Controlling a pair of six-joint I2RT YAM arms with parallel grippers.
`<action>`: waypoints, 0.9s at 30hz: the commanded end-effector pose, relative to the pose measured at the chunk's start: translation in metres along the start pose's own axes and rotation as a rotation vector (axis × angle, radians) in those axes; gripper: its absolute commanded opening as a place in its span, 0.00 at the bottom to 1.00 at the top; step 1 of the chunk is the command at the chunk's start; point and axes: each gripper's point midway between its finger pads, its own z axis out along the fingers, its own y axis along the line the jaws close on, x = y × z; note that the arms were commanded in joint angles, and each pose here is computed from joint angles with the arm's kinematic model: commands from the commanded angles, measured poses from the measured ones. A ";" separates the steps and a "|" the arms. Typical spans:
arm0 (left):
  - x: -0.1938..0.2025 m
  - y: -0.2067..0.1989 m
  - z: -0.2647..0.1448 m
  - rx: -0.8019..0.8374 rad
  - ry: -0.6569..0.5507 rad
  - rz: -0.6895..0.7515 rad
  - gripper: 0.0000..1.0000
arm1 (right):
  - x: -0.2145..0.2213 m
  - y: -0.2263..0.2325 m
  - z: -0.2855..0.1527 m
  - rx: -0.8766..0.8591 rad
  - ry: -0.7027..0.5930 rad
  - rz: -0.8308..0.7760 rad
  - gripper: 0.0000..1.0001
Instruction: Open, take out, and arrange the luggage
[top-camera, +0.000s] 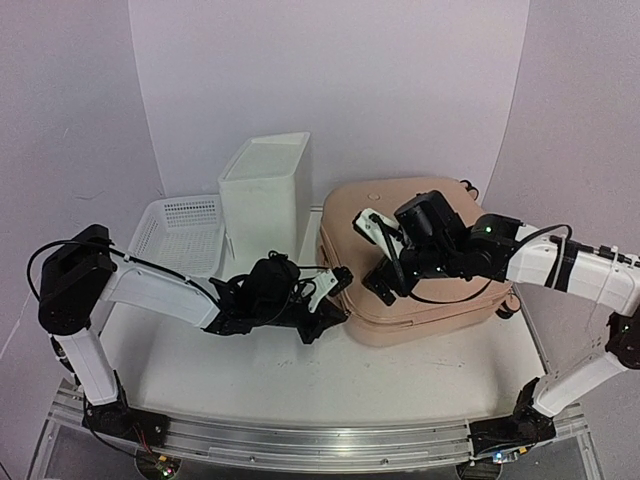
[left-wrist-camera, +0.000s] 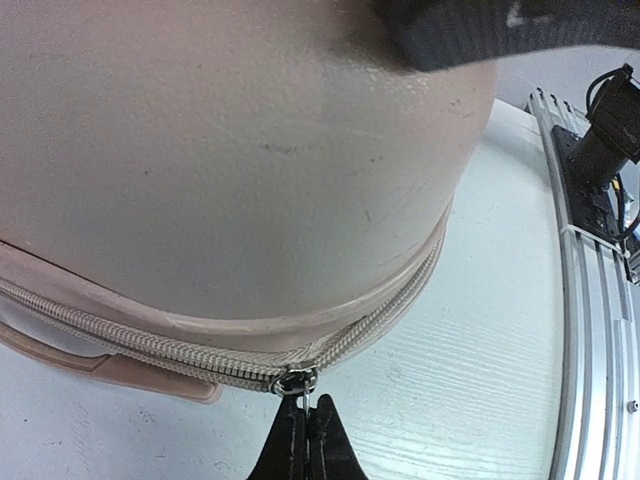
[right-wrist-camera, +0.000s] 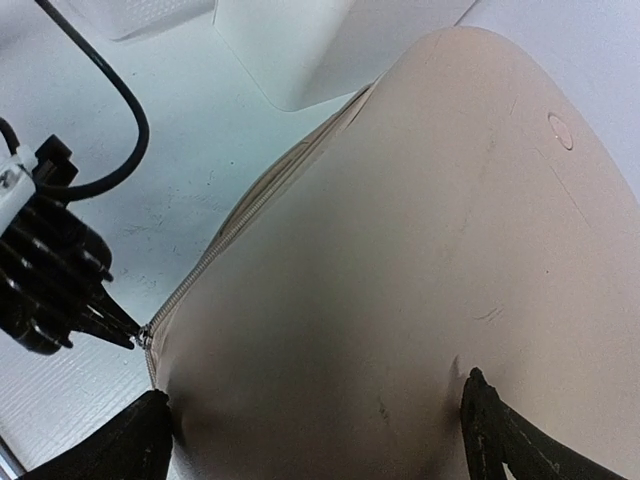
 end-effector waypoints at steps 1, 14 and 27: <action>-0.049 -0.127 0.000 0.349 -0.110 0.102 0.00 | 0.047 -0.020 0.032 0.025 0.216 0.078 0.98; -0.049 -0.059 0.004 -0.005 -0.128 0.021 0.00 | 0.086 -0.033 -0.047 -0.124 0.230 -0.276 0.98; -0.033 0.005 -0.035 -0.011 -0.067 -0.052 0.00 | 0.065 -0.021 -0.019 -0.192 0.107 -0.690 0.98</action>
